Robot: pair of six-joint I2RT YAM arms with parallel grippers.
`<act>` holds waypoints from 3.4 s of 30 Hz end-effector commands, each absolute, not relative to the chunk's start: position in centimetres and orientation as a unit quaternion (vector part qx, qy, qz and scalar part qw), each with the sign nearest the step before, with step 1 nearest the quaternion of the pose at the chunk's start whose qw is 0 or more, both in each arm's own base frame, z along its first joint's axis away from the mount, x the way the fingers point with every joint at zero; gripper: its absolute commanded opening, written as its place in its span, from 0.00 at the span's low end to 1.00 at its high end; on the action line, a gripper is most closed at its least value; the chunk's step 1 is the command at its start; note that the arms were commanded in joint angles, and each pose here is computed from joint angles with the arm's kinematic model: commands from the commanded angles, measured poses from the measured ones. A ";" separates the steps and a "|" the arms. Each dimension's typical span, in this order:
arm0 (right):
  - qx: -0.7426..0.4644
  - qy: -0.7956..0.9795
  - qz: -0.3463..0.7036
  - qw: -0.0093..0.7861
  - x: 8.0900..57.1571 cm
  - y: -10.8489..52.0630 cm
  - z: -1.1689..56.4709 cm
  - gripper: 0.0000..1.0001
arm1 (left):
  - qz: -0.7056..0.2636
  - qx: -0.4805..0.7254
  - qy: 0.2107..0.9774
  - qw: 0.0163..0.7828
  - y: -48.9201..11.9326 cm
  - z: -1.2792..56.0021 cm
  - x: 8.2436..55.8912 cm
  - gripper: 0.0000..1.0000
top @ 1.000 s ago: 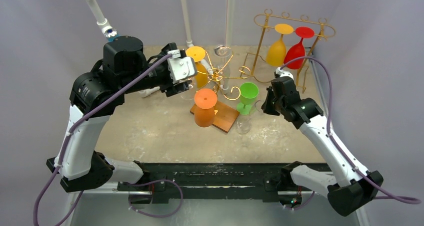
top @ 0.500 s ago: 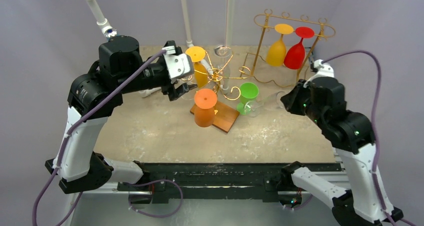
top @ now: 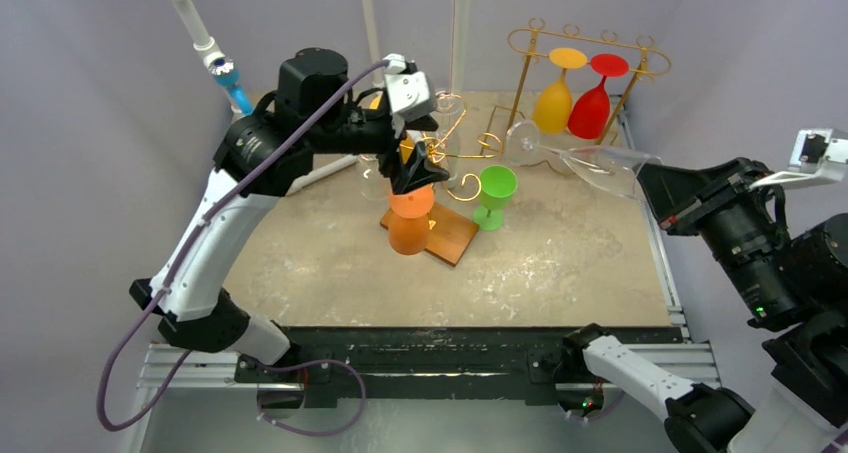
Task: Place the wine glass upside down on the wine glass rack
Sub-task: Pick up the wine glass at the center of the board, then turn the wine glass upside down at the wine rack.
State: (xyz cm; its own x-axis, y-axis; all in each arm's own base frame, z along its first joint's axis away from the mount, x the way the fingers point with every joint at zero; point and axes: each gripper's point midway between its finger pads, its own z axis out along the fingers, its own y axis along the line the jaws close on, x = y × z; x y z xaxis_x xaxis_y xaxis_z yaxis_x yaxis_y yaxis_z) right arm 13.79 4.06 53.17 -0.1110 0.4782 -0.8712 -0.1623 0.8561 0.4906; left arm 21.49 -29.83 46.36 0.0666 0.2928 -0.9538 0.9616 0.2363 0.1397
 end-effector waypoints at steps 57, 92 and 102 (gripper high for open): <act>-0.043 0.701 0.331 0.630 15.7 11.3 50.1 0.99 | -0.150 0.513 0.473 0.700 -26.6 56.3 28.9 0.00; -0.273 0.655 0.554 0.436 18.0 25.6 48.9 0.99 | -0.095 0.595 0.396 0.693 -27.7 55.4 27.3 0.00; -0.270 0.678 0.540 0.420 18.3 27.5 47.0 0.51 | -0.080 0.595 0.383 0.702 -27.5 56.2 27.2 0.00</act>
